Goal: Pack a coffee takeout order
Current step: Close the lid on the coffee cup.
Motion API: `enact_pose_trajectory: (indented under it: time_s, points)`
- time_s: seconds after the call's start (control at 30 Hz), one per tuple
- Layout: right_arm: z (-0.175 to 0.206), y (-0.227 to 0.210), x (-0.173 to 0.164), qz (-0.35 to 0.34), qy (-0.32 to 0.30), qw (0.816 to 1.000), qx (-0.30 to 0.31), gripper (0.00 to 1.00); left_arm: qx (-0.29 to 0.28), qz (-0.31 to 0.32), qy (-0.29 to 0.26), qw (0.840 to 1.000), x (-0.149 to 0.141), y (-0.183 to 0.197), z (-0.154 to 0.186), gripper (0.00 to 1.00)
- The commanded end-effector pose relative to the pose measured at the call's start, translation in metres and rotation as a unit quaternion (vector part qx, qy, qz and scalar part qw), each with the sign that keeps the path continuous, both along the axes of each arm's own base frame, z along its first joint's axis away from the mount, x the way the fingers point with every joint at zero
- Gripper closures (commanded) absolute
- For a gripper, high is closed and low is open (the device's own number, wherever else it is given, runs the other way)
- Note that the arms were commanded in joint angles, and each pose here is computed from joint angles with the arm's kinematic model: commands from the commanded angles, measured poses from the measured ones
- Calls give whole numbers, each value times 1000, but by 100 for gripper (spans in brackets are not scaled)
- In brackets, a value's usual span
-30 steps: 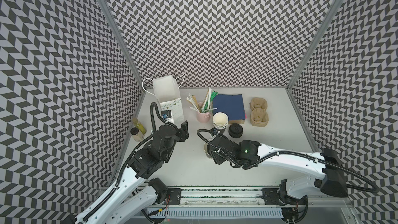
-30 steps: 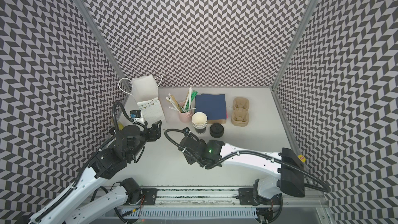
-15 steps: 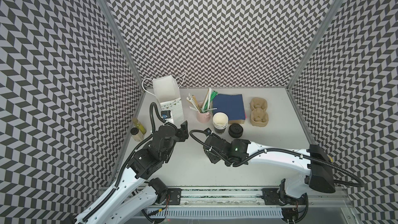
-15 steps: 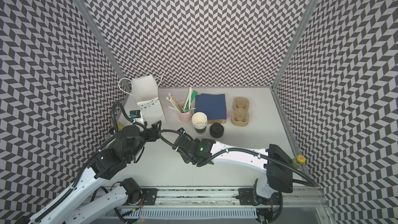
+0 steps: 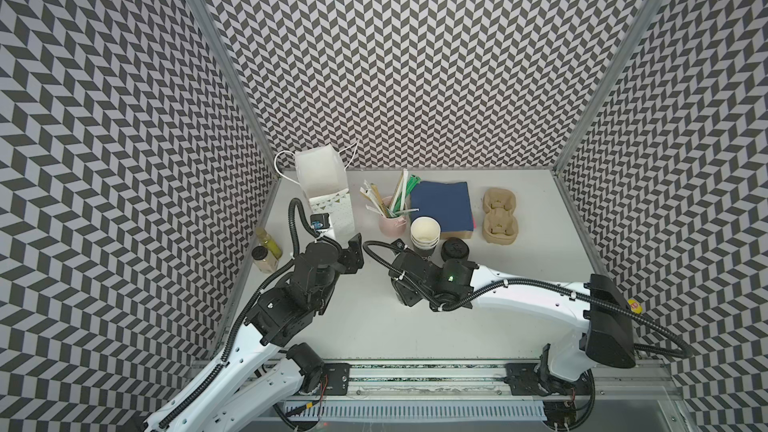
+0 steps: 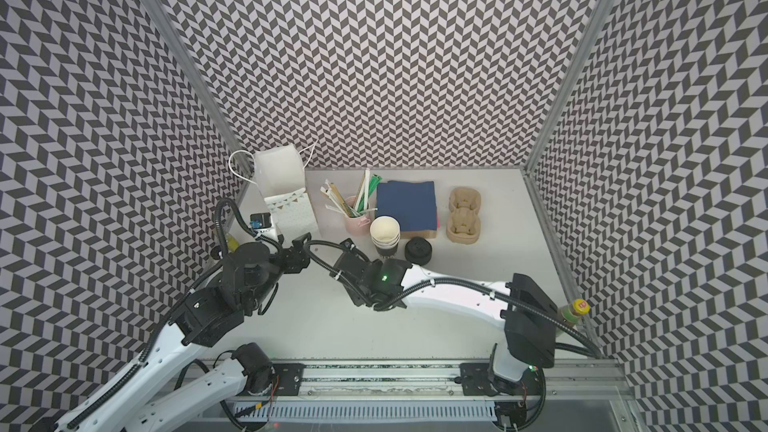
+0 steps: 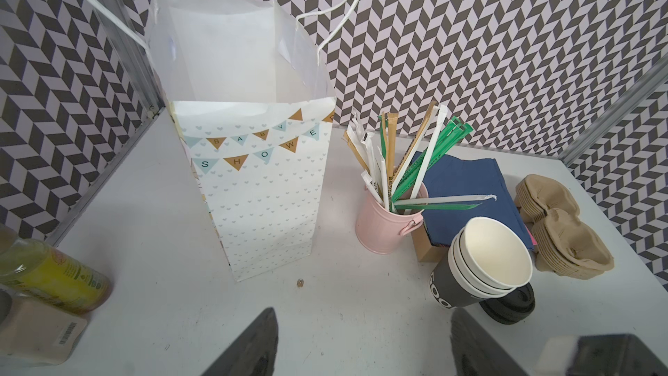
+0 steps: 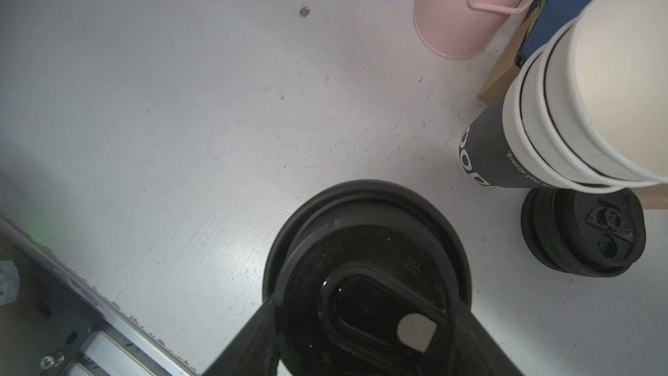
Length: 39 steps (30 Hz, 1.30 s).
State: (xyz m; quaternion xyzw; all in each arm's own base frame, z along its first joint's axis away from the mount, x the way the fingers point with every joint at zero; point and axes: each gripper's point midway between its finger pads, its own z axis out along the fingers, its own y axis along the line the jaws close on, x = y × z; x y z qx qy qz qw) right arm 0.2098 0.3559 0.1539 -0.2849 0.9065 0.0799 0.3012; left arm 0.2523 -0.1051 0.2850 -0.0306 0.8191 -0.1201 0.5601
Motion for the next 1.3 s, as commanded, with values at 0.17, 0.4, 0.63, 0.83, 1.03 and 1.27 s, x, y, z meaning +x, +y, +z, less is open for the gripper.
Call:
enact_pose_trajectory:
  time_s: [0.17, 0.4, 0.63, 0.83, 1.03, 1.27]
  points:
    - [-1, 3, -4, 16, 13, 1000, -6, 37, -2, 13, -5, 1000, 0, 6, 1, 24]
    - [-5, 2, -1, 20, 21, 1000, -3, 37, -2, 12, -6, 1000, 0, 5, 1, 24]
    - [-1, -5, 4, 16, 27, 999, -3, 37, -3, 11, -6, 1000, 0, 5, 1, 24]
    - [-9, -5, 1, 27, 38, 999, -18, 37, -1, 11, -6, 1000, 1, 5, 1, 24]
    - [-11, -3, 0, 35, 41, 998, -20, 37, -3, 13, -7, 1000, 0, 6, 2, 24]
    - [-15, -2, 1, 37, 42, 998, -26, 37, -1, 12, -5, 1000, 1, 6, 1, 24]
